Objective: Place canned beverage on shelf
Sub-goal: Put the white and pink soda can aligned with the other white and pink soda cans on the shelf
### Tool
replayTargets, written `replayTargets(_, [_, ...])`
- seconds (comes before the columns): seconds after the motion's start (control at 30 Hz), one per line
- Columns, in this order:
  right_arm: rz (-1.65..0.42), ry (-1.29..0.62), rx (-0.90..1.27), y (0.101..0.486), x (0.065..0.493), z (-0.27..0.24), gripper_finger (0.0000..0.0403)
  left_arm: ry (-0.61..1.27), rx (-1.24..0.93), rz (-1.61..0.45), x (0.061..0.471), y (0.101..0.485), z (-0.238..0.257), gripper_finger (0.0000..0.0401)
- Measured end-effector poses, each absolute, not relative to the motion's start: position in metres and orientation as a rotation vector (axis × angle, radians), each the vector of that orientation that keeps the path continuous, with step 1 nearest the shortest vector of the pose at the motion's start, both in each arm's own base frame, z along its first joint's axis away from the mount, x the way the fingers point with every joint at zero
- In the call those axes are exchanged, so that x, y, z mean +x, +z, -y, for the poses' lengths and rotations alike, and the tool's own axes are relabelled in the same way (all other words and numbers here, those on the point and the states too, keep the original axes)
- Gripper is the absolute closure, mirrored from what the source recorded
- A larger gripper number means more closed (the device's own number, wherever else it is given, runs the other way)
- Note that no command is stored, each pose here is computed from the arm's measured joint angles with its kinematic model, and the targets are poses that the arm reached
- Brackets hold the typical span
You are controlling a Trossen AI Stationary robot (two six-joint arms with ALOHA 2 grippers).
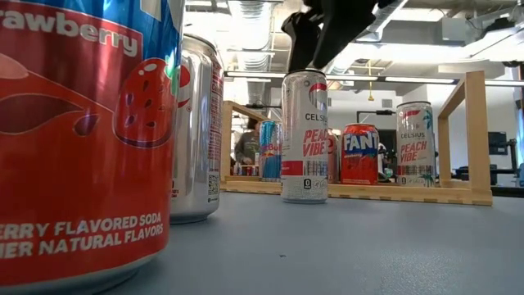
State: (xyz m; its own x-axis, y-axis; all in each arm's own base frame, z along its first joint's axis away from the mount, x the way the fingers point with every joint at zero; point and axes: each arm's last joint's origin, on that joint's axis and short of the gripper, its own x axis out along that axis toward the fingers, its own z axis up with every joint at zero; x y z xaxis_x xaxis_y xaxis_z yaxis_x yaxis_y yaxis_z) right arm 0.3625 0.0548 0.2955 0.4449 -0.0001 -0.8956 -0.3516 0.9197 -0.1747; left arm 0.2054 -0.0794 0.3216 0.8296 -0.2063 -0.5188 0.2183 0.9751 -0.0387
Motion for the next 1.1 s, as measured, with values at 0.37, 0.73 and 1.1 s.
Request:
replayTargets(0.37, [-1.096, 0.206, -0.416, 0.295, 0.363, -0.051, 0.0091, -0.223, 0.014, -0.547, 0.206, 0.322, 0.079, 0.0401])
replayTargets(0.73, [-1.123, 0.221, -0.417, 0.285, 0.371, -0.038, 0.0092, -0.223, 0.015, -0.548, 0.205, 0.322, 0.079, 0.0401])
replayTargets(1.1, [-1.11, 0.215, -0.407, 0.285, 0.373, -0.036, 0.0092, -0.225, 0.021, -0.548, 0.205, 0.321, 0.079, 0.0401])
